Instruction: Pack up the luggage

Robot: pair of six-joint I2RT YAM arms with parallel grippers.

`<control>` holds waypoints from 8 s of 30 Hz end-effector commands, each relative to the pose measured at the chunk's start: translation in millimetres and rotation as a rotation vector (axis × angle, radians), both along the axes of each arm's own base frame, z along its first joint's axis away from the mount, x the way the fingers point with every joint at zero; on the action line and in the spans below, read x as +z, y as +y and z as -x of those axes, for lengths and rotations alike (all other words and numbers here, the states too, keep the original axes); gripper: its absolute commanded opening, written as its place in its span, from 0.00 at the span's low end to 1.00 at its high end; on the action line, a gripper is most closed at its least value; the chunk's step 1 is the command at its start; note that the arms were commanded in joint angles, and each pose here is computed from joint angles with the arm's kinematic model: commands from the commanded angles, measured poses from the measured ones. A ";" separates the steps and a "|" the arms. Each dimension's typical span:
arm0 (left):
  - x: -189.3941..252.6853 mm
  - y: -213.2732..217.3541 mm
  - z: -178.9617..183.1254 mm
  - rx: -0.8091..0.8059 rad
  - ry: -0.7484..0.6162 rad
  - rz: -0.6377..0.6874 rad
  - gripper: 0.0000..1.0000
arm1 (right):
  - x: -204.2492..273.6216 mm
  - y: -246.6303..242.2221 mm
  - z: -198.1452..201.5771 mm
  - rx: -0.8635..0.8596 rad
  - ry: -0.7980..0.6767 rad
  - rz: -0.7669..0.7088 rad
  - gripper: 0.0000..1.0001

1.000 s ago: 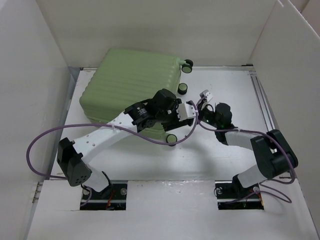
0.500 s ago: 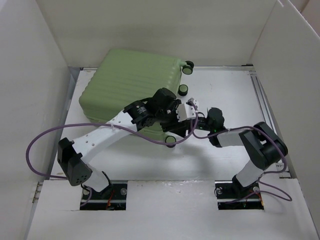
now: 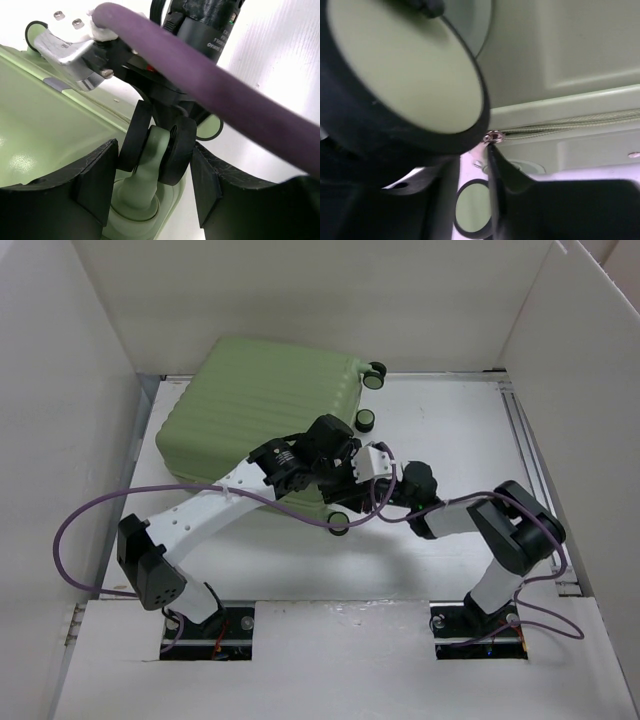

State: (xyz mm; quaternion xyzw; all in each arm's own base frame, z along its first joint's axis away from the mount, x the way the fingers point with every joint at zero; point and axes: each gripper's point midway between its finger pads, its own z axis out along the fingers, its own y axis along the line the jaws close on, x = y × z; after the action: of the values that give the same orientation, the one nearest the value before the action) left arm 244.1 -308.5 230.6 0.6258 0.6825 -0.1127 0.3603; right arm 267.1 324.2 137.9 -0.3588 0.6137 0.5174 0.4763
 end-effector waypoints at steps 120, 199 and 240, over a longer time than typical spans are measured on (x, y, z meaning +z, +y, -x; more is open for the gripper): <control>-1.7 41.8 26.1 -0.022 -0.001 -0.043 0.00 | -0.1 -89.8 -154.8 -0.766 0.160 0.087 0.00; -107.8 126.3 68.9 -0.248 0.186 -0.645 0.00 | 23.6 -182.2 -344.9 -0.654 0.104 0.031 0.00; 71.7 354.2 -2.7 1.457 -0.266 0.171 0.00 | 41.3 -93.0 -286.8 -0.392 -0.229 0.501 0.00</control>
State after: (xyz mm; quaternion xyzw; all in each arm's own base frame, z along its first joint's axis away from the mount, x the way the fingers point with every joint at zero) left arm 267.6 1.6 348.9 0.0928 0.8132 0.1566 0.5528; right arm 550.0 241.7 141.1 -0.3889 0.7349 0.2547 0.4938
